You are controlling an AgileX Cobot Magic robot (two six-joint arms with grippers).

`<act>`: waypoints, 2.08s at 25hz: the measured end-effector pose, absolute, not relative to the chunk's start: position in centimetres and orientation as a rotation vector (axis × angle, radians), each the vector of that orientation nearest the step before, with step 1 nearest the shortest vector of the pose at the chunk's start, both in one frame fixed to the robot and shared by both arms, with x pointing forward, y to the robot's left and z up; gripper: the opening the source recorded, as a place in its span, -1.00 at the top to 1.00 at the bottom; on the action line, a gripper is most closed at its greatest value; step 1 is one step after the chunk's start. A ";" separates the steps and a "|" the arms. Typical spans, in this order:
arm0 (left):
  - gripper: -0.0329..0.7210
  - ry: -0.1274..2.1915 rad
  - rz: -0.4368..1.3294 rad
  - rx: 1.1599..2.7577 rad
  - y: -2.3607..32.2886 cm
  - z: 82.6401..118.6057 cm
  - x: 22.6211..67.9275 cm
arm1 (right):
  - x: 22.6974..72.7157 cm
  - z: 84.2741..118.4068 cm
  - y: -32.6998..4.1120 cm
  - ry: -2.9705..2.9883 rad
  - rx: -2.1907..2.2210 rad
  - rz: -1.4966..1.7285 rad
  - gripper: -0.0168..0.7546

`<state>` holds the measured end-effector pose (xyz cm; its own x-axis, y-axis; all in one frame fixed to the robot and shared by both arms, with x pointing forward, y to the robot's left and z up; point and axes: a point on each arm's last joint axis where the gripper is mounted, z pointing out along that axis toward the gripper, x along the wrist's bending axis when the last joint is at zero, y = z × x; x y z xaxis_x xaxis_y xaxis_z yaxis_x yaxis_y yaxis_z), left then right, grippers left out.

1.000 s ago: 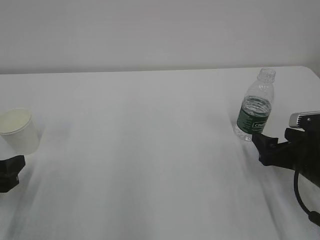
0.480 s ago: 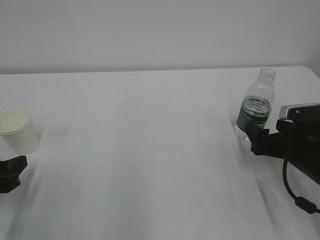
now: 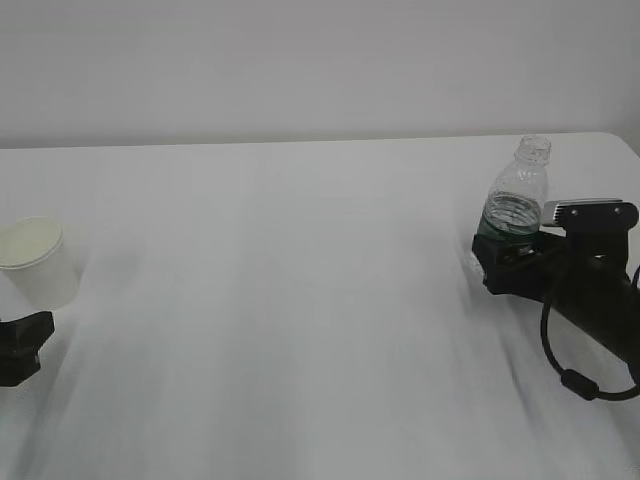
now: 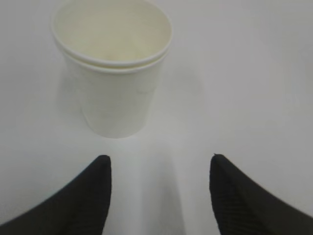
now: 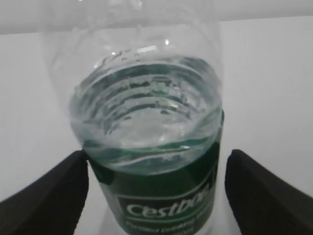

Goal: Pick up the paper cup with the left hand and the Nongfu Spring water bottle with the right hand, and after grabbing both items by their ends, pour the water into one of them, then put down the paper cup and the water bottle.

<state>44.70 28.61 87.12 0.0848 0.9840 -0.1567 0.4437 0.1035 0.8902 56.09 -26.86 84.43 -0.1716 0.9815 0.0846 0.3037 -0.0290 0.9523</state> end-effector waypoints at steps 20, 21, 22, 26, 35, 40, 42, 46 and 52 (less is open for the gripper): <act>-0.29 1.494 0.769 1.478 28.6 87.1 44.7 | 58.3 84.2 -26.6 1.519 1.363 1.280 -0.72; -0.29 1.494 0.769 1.478 28.6 87.1 44.7 | 58.3 84.2 -26.6 1.517 1.362 1.282 -0.72; -0.29 1.494 0.769 1.478 28.6 87.1 44.7 | 58.3 84.2 -26.6 1.518 1.362 1.281 -0.72; -0.29 1.494 0.769 1.478 28.6 87.1 44.7 | 58.5 84.3 -26.6 1.514 1.355 1.286 -0.71; -0.29 1.494 0.769 1.479 28.6 87.1 44.7 | 58.5 84.2 -26.4 1.532 1.343 1.293 -0.47; -0.29 1.489 0.766 1.482 28.5 87.1 44.7 | 58.5 84.2 -26.3 1.542 1.334 1.299 -0.30; -0.29 1.489 0.765 1.483 28.5 87.1 44.7 | 58.5 84.2 -26.3 1.542 1.334 1.299 -0.23; -0.29 1.485 0.762 1.485 28.5 87.1 44.7 | 58.5 84.2 -26.3 1.544 1.333 1.300 -0.13; -0.29 1.481 0.760 1.488 28.5 87.1 44.7 | 58.5 84.2 -26.3 1.548 1.324 1.295 -0.07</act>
<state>44.68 28.47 87.12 0.1022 0.9823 -0.1570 0.4454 0.0959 0.8902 58.49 -26.31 84.19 -0.2211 0.9713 0.0874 0.2573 -0.0283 0.9659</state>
